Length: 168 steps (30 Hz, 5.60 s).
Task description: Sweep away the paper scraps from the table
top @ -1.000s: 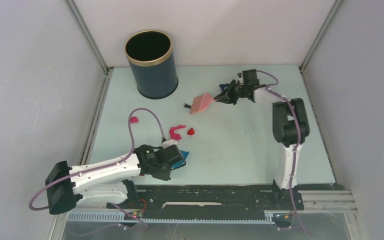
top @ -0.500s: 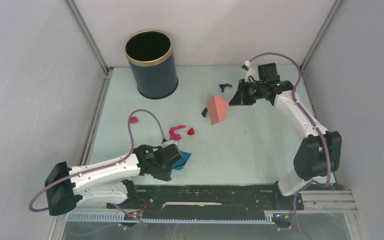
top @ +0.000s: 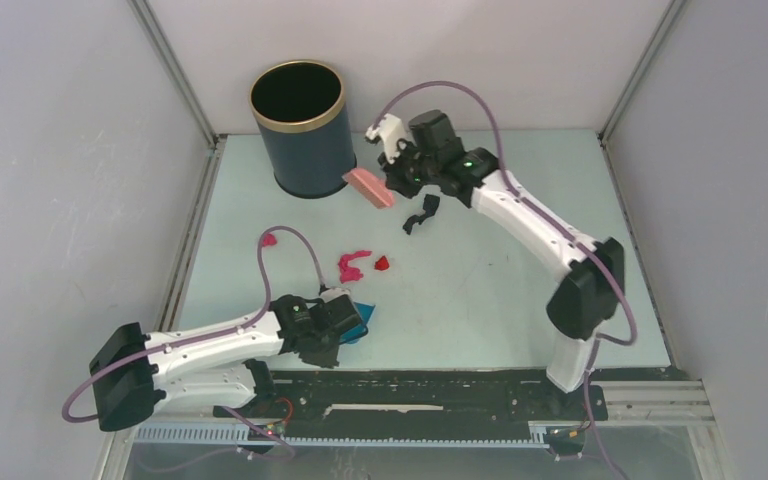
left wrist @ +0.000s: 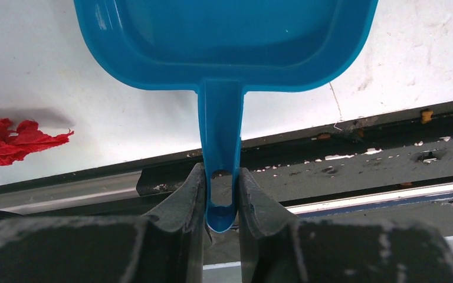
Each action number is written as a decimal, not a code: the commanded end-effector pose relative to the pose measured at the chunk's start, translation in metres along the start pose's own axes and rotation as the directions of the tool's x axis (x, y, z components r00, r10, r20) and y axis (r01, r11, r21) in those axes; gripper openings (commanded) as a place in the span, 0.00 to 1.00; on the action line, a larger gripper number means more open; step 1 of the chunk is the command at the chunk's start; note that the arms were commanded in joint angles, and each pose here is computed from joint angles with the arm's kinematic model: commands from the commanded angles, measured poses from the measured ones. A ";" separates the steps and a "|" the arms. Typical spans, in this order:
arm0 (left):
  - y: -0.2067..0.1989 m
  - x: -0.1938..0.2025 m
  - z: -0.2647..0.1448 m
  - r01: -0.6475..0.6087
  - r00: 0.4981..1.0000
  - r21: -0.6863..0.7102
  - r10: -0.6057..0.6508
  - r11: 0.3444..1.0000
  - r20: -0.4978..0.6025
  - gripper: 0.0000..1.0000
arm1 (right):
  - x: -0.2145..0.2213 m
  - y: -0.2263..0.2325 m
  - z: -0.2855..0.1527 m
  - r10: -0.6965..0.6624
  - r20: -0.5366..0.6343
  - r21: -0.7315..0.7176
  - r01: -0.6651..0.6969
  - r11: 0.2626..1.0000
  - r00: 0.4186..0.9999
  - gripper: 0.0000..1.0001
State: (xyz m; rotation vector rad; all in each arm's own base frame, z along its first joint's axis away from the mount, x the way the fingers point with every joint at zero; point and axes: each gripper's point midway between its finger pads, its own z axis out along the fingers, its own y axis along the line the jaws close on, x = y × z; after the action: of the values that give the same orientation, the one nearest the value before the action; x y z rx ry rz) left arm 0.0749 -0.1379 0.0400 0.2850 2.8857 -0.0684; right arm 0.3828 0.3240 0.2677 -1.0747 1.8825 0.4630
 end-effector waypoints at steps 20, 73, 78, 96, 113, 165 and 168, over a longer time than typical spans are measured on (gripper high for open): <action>-0.020 -0.012 0.008 0.045 0.999 0.052 -0.043 0.998 -0.029 0.00 | 0.083 0.161 0.015 -0.365 -0.195 -0.487 0.233 0.842 0.910 0.00; -0.035 -0.052 0.023 -0.148 0.984 0.066 0.154 0.987 -0.095 0.00 | 0.123 0.099 0.029 -0.224 -0.389 -0.243 0.136 0.961 0.893 0.00; -0.042 -0.066 0.029 -0.142 0.988 0.057 0.145 0.988 -0.059 0.00 | 0.127 0.124 0.018 -0.190 -0.397 -0.327 0.055 0.943 0.898 0.00; -0.059 -0.075 0.024 -0.158 0.987 0.134 0.159 0.978 0.002 0.00 | 0.101 0.120 0.003 -0.022 -0.384 -0.289 -0.098 0.952 0.923 0.00; -0.076 -0.094 0.016 -0.212 0.971 0.182 0.187 0.960 0.145 0.00 | 0.056 0.054 -0.066 0.075 -0.208 -0.134 -0.104 0.985 0.975 0.00; 0.000 -0.280 -0.129 -0.047 0.861 -0.141 0.112 0.989 0.496 0.00 | 0.219 -0.035 -0.141 0.589 -0.055 0.094 -0.583 0.807 0.806 0.00; 0.008 -0.292 -0.152 -0.036 0.839 -0.165 0.120 0.986 0.531 0.00 | 0.219 -0.034 -0.141 0.590 -0.055 0.088 -0.584 0.807 0.806 0.00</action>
State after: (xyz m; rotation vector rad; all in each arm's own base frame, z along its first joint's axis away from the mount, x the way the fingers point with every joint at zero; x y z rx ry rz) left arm 0.3111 -0.1932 0.2192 0.3100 2.3699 0.0029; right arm 0.2843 0.1016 0.1569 -0.4205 2.3172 0.7039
